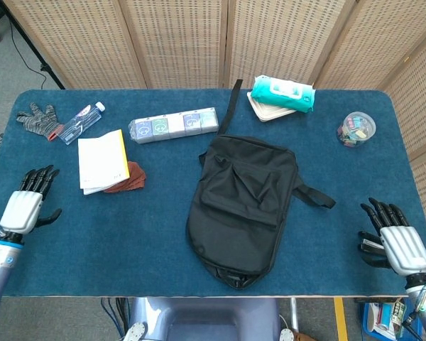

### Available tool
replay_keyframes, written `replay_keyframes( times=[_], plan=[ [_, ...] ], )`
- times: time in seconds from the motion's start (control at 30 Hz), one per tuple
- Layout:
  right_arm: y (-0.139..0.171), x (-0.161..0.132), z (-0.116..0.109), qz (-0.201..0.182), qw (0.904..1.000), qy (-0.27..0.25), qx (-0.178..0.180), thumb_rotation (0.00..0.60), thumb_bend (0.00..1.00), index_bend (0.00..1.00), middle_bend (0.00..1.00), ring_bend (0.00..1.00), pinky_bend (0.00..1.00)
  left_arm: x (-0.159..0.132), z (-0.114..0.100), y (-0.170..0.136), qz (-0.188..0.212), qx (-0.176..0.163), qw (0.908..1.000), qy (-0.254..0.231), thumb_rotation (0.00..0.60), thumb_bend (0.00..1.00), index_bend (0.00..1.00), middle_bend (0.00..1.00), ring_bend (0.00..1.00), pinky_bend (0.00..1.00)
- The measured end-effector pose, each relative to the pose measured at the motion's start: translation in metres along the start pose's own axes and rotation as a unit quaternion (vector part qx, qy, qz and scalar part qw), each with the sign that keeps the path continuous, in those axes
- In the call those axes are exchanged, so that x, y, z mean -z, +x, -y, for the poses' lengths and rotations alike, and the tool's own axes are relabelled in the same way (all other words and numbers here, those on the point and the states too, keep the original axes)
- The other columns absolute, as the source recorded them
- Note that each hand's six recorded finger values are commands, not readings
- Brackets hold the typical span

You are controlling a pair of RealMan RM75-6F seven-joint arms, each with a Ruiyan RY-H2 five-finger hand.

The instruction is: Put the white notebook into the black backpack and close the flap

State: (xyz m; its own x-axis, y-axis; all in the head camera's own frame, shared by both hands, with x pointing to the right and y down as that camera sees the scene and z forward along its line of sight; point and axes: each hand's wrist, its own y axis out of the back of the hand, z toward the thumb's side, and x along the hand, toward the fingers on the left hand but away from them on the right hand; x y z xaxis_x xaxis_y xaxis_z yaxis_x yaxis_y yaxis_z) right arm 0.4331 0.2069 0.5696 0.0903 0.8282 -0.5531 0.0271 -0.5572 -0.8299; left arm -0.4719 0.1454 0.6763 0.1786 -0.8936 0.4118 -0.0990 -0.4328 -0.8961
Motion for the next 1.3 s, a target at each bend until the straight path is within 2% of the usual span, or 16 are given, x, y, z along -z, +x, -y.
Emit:
replay_keyframes(
  times=[0.37, 0.77, 1.13, 1.3],
  plan=[
    [-0.003, 0.002, 0.002, 0.003, 1.0, -0.001, -0.003, 0.6, 0.0, 0.0, 0.0, 0.0, 0.0, -0.032, 0.027, 0.044, 0.026, -0.001, 0.9996, 0.014, 0.6, 0.27, 0.0, 0.0, 0.0, 0.0],
    [-0.004, 0.004, 0.002, 0.007, 1.0, -0.004, -0.003, 0.6, 0.0, 0.0, 0.0, 0.0, 0.0, -0.047, 0.045, 0.065, 0.03, 0.008, 0.999, 0.031, 0.6, 0.27, 0.0, 0.0, 0.0, 0.0],
    [-0.005, 0.007, 0.002, 0.011, 0.9999, -0.005, -0.003, 0.6, 0.0, 0.0, 0.0, 0.0, 0.0, -0.051, 0.046, 0.076, 0.021, -0.003, 0.9994, 0.029, 0.6, 0.36, 0.0, 0.0, 0.0, 0.0],
    [-0.005, 0.006, 0.003, 0.012, 0.9999, -0.004, -0.005, 0.6, 0.0, 0.0, 0.0, 0.0, 0.0, -0.049, 0.044, 0.078, 0.019, -0.004, 0.9992, 0.035, 0.6, 0.38, 0.0, 0.0, 0.0, 0.03]
  ],
)
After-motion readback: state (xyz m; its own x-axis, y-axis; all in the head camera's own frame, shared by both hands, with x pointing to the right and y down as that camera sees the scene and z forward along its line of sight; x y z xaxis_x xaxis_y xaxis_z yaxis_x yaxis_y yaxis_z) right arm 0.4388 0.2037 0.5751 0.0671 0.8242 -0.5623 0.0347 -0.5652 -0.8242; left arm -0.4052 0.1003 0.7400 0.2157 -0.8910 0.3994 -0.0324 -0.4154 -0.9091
